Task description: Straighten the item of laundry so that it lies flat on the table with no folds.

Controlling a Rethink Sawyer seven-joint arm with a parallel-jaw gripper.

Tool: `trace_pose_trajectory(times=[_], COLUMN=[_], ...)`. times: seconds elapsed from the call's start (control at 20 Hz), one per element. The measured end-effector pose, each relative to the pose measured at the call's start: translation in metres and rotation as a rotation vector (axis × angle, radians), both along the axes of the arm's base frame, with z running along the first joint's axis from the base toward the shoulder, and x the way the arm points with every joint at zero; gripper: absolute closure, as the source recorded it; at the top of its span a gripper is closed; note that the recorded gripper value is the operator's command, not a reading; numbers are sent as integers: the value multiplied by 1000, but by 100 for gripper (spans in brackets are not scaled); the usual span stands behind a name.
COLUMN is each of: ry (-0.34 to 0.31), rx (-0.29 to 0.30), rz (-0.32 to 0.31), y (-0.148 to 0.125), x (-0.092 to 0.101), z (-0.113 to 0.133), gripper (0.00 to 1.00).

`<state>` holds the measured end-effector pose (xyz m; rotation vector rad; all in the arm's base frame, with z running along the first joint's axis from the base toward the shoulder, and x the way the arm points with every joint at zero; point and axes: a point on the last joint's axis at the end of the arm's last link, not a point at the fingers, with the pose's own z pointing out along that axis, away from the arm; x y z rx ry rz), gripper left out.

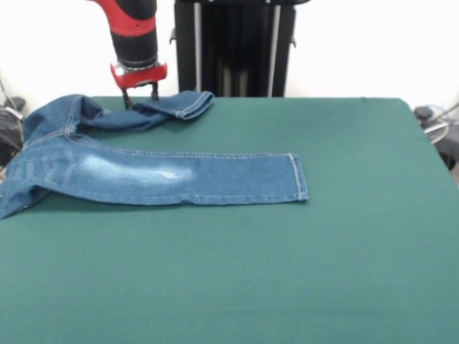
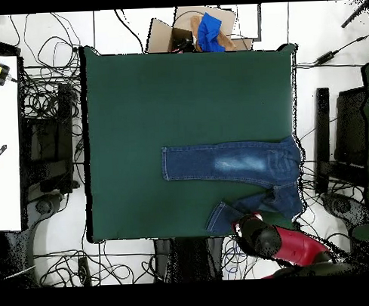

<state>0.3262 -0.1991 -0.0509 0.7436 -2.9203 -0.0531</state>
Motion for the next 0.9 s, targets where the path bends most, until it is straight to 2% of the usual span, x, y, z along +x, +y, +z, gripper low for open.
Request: trace_pose_trajectory(times=[0.85,0.9], ry=[-24,-27], rx=[-13,-13], rz=[3,3], y=[2,2], x=[-3,-3], z=[0,0], gripper=[0,100])
